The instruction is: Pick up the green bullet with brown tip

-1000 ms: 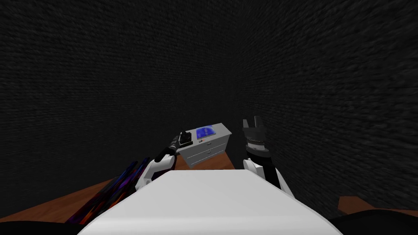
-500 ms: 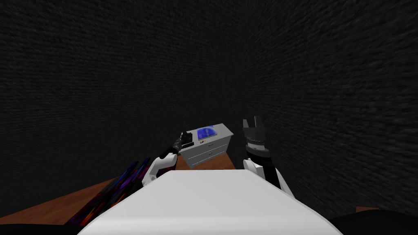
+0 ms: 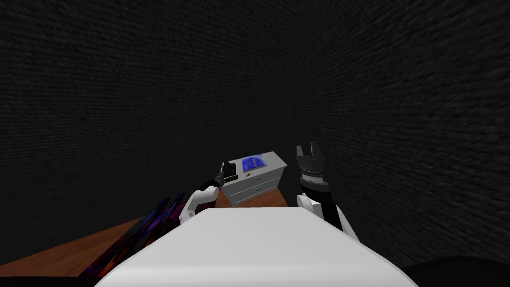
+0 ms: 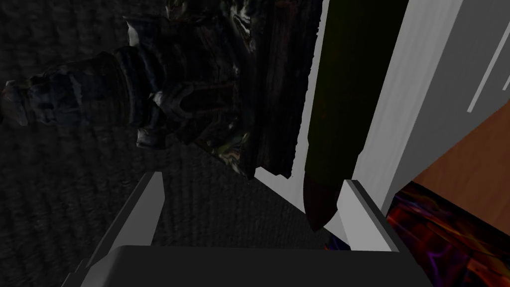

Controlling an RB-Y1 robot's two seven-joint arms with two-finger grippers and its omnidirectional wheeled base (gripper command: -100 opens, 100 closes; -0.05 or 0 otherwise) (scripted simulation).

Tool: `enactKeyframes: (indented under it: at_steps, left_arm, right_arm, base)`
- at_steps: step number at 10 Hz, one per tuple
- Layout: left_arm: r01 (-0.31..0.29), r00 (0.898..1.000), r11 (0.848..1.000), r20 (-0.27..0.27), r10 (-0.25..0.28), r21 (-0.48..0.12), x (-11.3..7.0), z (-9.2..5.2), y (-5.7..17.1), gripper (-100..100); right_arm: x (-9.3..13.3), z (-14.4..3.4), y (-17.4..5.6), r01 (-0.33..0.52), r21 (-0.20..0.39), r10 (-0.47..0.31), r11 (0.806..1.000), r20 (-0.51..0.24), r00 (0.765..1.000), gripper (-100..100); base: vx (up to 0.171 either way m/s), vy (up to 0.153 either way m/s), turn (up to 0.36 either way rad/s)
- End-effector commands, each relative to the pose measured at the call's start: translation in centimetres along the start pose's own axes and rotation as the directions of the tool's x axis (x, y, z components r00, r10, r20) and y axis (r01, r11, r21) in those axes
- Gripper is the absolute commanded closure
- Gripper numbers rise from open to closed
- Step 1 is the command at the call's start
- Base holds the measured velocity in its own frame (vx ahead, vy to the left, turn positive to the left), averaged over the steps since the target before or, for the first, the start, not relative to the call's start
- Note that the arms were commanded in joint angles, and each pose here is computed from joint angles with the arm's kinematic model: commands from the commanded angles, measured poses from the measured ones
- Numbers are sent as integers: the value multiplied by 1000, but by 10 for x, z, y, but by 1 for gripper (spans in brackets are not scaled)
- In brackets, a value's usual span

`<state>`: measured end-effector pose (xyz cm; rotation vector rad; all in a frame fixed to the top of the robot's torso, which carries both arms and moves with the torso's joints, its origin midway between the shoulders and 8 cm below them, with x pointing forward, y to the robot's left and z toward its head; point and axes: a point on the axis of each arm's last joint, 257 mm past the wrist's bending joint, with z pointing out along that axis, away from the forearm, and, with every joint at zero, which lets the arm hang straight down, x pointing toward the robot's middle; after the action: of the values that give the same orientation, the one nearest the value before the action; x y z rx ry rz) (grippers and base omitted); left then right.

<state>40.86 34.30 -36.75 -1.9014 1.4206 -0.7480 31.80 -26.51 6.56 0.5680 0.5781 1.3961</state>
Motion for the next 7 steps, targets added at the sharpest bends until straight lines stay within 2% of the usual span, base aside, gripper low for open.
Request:
enactKeyframes:
  at_steps: [1,5,6,7]
  left_arm:
    - [-2,1000,998,-2,2,-64,5,5,19,-100]
    - [-9,1000,983,5,11,-184,3,9,59,-100]
    - [-8,1000,973,13,12,-229,-1,8,79,-100]
    - [-8,1000,979,9,10,-202,3,7,68,-100]
  right_arm:
    - [0,0,0,0,0,0,1000,0,1000,0]
    - [0,0,0,0,0,0,1000,0,1000,0]
    - [0,0,0,0,0,0,1000,0,1000,0]
    - [0,0,0,0,0,0,1000,0,1000,0]
  base:
    - [51,48,21]
    - [57,35,8]
    - [54,24,-1]
    - [22,8,2]
